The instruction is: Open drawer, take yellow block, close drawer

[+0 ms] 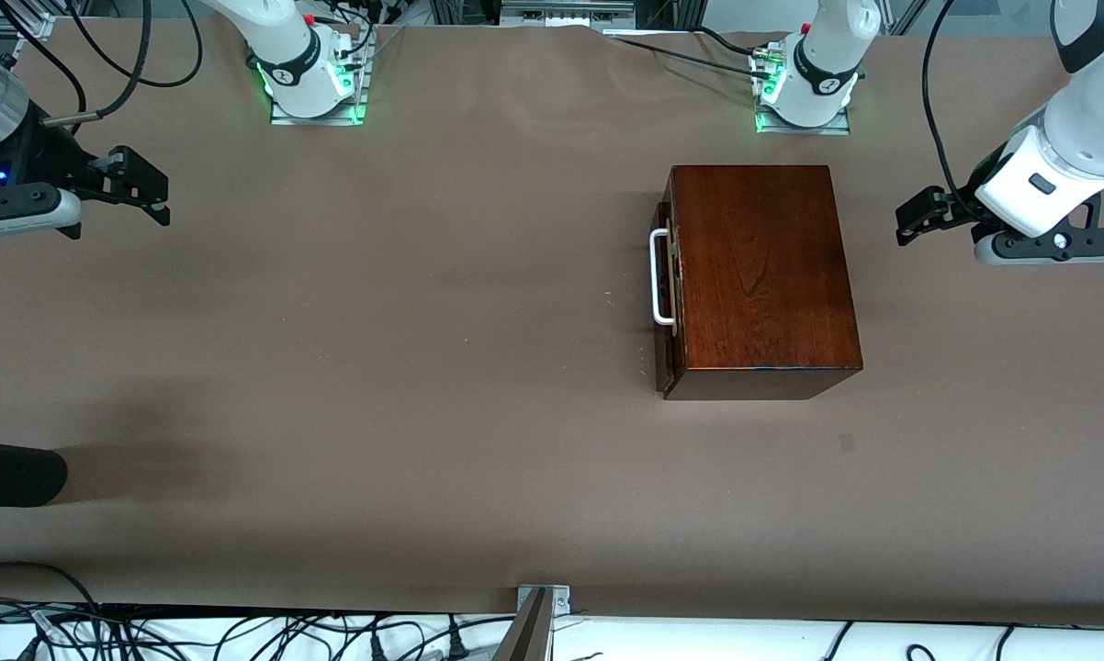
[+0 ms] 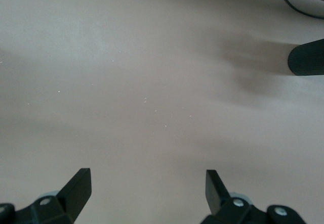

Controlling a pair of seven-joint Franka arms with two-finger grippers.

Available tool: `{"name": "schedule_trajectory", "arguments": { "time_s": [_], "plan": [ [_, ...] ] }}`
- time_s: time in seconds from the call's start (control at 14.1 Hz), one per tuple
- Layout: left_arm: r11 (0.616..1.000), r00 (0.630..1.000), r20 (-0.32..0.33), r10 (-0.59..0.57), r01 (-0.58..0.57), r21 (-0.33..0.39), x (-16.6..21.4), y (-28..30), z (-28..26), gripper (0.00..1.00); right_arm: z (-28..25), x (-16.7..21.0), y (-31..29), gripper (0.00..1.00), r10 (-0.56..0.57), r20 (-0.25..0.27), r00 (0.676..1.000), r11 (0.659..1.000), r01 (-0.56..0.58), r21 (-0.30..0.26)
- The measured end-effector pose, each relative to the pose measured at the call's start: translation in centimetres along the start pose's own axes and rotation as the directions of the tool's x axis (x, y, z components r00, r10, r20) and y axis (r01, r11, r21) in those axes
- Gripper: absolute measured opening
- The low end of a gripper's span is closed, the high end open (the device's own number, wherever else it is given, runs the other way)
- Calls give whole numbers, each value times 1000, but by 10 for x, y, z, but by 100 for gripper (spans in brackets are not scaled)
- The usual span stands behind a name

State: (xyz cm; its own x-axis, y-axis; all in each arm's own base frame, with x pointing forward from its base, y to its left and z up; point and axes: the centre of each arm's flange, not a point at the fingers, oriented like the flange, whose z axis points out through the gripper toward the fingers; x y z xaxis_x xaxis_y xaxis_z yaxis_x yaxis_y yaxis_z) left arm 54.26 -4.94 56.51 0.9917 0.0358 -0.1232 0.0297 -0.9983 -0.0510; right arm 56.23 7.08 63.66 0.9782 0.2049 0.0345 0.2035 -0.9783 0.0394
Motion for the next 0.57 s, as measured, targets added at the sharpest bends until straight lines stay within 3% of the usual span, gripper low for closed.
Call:
{"name": "schedule_trajectory", "arguments": {
  "time_s": [0.57],
  "plan": [
    [1000,1000,0,22,-22,2,0,12,-1,100,0,0,0,100,0,0,1000,1000,0,0]
  ]
}}
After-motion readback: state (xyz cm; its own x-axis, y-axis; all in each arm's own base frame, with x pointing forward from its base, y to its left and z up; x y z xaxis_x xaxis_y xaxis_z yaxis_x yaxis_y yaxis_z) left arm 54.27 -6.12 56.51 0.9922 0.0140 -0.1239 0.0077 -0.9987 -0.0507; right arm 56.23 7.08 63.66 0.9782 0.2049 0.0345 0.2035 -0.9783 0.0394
